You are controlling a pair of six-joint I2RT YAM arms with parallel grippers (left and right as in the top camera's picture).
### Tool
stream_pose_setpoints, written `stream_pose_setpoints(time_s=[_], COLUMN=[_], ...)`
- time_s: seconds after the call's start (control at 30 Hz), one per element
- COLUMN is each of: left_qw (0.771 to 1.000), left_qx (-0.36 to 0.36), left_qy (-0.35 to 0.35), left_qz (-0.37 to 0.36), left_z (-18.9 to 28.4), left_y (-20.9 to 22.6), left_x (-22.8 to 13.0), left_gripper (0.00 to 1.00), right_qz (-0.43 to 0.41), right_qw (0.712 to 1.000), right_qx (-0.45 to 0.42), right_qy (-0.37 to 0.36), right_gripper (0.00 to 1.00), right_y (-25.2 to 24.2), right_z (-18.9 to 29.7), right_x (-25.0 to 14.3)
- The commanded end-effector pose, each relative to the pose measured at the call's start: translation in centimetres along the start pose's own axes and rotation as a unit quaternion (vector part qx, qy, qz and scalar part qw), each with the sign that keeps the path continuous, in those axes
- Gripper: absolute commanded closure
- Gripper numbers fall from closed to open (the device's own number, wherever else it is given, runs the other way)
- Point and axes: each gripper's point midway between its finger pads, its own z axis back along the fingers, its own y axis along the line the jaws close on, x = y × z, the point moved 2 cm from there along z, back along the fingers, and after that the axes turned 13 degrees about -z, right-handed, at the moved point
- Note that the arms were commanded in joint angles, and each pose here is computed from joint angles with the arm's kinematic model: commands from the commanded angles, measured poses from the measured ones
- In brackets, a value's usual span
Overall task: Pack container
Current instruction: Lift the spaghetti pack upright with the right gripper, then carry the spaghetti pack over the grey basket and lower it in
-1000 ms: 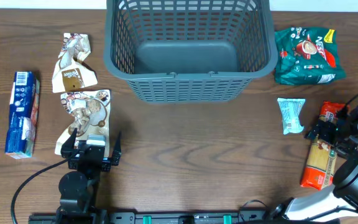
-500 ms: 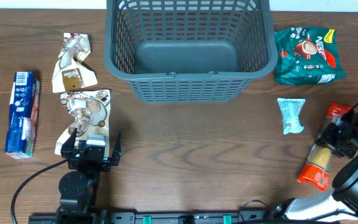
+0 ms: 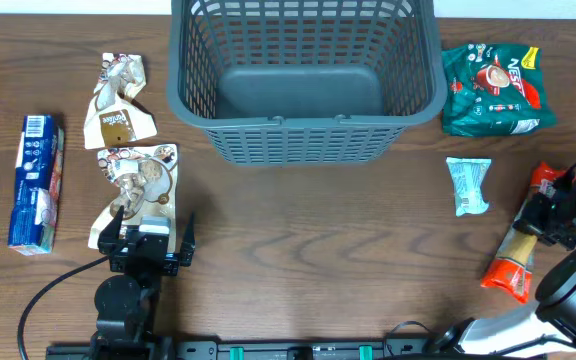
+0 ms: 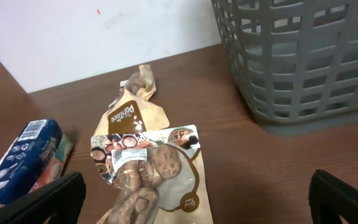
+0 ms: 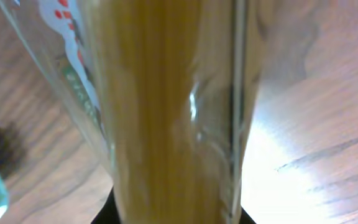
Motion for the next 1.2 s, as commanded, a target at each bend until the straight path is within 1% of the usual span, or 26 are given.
stream_pose_setpoints(time_s=[0.0, 0.1, 0.23, 0.4, 0.5, 0.57, 0.73, 0.83, 1.0, 1.1, 1.17], left_qw=[1.0, 1.0, 1.0, 1.0, 1.0, 1.0, 1.0, 1.0, 1.0, 1.0, 1.0], left_qx=[-0.008, -0.008, -0.008, -0.008, -0.008, -0.008, -0.008, -0.008, -0.008, -0.008, -0.008], left_qy=[0.01, 0.01, 0.01, 0.01, 0.01, 0.01, 0.01, 0.01, 0.01, 0.01, 0.01], left_qz=[-0.009, -0.009, -0.009, -0.009, -0.009, -0.009, -0.009, -0.009, -0.009, -0.009, -0.009], left_z=[-0.3, -0.3, -0.3, -0.3, -0.3, -0.3, -0.3, -0.3, -0.3, -0.3, -0.3], left_y=[-0.6, -0.6, -0.6, -0.6, -0.6, -0.6, -0.6, -0.6, -0.6, -0.6, -0.6], left_x=[-1.0, -1.0, -1.0, -1.0, -1.0, -1.0, -1.0, -1.0, -1.0, -1.0, -1.0], left_gripper=[0.01, 0.01, 0.01, 0.01, 0.01, 0.01, 0.01, 0.01, 0.01, 0.01, 0.02], right_qz=[0.019, 0.028, 0.04, 0.076, 0.123, 0.157, 0.213, 0.246, 0.29, 0.308, 0.321], right_qw=[0.998, 0.994, 0.987, 0.975, 0.963, 0.952, 0.92, 0.896, 0.847, 0.823, 0.812], right_qx=[0.026, 0.034, 0.044, 0.076, 0.088, 0.096, 0.139, 0.167, 0.213, 0.236, 0.248], right_qy=[-0.056, -0.101, -0.149, -0.196, -0.225, -0.246, -0.299, -0.329, -0.391, -0.414, -0.419], right_gripper=[0.98, 0.98, 0.98, 0.99, 0.99, 0.99, 0.99, 0.99, 0.99, 0.99, 0.99], right_y=[1.5, 2.4, 3.4, 6.4, 8.7, 10.3, 14.3, 16.5, 19.5, 20.7, 21.6], right_z=[3.6, 7.0, 10.7, 14.9, 17.8, 20.0, 27.4, 32.1, 39.1, 41.9, 42.9], right_x=[3.0, 4.6, 5.5, 5.2, 4.3, 3.6, 1.3, -0.4, -3.3, -4.7, -5.4])
